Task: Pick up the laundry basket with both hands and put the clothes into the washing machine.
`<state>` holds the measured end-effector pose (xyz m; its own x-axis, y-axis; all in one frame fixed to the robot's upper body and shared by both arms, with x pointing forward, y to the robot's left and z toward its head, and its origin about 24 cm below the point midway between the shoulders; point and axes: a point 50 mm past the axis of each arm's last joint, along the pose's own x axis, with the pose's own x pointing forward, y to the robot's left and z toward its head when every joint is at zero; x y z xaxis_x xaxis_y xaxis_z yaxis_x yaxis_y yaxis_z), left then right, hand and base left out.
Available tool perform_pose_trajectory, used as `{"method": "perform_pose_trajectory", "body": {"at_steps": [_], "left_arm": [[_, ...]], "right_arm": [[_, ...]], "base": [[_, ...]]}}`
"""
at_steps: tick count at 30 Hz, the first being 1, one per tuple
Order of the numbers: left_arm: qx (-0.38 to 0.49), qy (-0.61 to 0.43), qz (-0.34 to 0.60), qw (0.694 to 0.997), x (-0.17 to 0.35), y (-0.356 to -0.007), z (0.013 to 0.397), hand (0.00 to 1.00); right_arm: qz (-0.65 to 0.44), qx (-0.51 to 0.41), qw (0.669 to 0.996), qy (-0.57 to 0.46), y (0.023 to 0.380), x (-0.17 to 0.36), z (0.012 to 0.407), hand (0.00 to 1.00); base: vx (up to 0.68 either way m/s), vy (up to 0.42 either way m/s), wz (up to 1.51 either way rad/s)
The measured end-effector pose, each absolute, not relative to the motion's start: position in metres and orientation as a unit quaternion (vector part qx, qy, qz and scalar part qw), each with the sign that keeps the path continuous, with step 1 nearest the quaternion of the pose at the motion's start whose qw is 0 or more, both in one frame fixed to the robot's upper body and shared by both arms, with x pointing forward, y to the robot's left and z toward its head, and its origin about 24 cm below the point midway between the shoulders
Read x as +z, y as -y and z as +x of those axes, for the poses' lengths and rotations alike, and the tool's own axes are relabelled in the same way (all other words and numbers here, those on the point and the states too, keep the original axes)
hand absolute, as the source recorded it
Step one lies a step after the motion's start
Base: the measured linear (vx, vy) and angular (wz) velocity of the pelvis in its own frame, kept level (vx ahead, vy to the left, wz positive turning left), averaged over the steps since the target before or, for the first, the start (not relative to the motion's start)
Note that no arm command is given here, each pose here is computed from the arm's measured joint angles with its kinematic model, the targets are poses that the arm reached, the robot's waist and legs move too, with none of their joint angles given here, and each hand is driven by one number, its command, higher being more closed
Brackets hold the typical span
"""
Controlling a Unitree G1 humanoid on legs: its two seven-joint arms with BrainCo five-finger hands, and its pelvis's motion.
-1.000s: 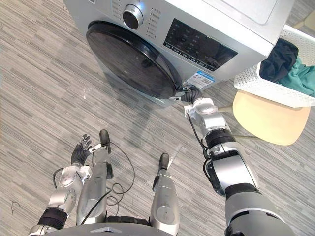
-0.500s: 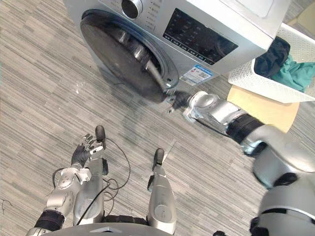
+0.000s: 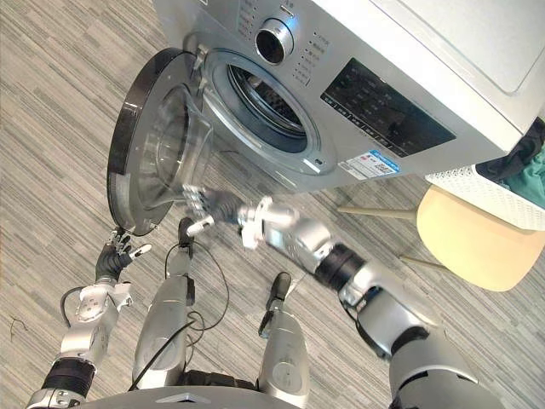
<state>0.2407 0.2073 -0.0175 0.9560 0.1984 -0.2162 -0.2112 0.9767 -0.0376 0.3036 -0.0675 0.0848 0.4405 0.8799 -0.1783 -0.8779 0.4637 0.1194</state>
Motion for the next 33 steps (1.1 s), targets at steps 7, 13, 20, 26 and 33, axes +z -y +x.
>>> {"method": "perform_pose_trajectory", "body": {"at_steps": [7,13,20,26,33], "left_arm": [[0.116,-0.012,0.124,0.985,0.027,-0.216,0.198,0.0],[0.272,0.009,0.232,0.934,0.05,-0.267,0.17,0.0],[0.444,-0.006,0.264,0.856,0.06,-0.322,0.155,0.0],[0.398,0.243,0.214,0.859,0.152,-0.28,0.166,0.0],[-0.052,0.405,0.075,0.91,0.205,-0.166,0.206,0.0]], "right_arm": [[0.009,0.515,0.837,-0.183,0.102,0.037,0.264,0.0],[0.066,0.5,0.853,-0.136,0.094,0.043,0.26,0.0],[0.067,0.487,0.864,-0.112,0.084,0.056,0.283,0.0],[0.059,0.432,0.891,-0.126,0.106,0.051,0.302,0.0],[0.157,0.262,0.932,-0.195,0.157,-0.012,0.282,0.0]], "base": [[0.0,-0.011,0.11],[0.03,-0.013,0.03],[0.0,-0.001,0.0],[0.02,-0.003,0.06],[0.03,-0.001,0.38]]}}
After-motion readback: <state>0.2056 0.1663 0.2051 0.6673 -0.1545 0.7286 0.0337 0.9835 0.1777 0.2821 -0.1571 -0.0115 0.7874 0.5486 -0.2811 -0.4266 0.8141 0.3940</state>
